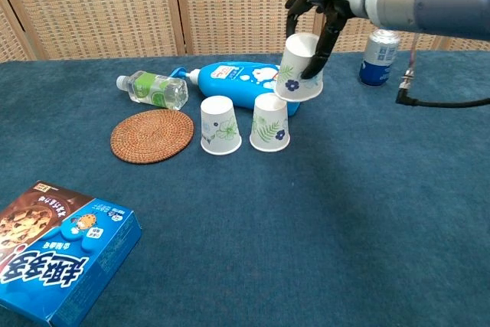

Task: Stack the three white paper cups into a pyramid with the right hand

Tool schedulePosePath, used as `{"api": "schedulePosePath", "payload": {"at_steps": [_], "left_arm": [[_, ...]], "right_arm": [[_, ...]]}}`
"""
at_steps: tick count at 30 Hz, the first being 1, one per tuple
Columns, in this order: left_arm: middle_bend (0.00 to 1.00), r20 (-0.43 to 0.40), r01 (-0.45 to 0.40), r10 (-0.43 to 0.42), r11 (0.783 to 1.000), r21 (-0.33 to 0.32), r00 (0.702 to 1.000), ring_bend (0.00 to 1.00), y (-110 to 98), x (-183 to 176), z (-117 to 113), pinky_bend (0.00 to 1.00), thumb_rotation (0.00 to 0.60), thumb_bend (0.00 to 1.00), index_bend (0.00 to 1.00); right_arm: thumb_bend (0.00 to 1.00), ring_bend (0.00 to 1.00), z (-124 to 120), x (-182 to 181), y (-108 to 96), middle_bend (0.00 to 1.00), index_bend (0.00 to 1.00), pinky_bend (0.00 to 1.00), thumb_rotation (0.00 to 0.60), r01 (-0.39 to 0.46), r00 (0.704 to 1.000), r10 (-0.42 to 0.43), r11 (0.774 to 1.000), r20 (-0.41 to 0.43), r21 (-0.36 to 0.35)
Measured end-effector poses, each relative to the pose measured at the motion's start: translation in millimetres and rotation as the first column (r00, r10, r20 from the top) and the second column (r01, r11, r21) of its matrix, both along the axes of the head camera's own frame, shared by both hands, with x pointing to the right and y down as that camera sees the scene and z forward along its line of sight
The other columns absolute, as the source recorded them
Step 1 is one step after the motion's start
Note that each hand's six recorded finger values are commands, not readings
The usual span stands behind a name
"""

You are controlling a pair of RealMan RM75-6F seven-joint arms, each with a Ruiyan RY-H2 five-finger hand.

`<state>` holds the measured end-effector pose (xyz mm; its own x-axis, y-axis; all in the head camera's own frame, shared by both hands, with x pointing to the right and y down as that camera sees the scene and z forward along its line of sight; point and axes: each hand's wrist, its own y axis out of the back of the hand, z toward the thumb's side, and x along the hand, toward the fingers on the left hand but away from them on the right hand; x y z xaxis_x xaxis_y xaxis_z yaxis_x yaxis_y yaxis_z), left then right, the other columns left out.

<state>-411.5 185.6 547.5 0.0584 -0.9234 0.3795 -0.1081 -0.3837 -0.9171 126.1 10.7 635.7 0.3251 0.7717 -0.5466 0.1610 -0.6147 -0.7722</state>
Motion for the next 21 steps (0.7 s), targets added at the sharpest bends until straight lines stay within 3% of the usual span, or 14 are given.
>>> {"api": "schedulePosePath", "payload": {"at_steps": [6,21], "left_arm": [[0.0,-0.001,0.008,-0.008,1.0,-0.004,1.0,0.0,0.1,-2.6,0.6,0.08,0.6,0.23,0.07],[0.0,0.006,0.011,-0.011,1.0,-0.026,1.0,0.0,-1.8,-3.3,7.5,0.08,0.6,0.23,0.07]], "right_arm": [[0.15,0.0,5.5,-27.2,2.3,0.0,0.52,0.07,0.6,0.031,0.999,-0.031,0.999,0.011,-0.01],[0.15,0.0,17.9,-55.8,-2.8,0.0,0.52,0.07,0.6,0.06,0.998,-0.06,0.998,0.023,-0.027]]}}
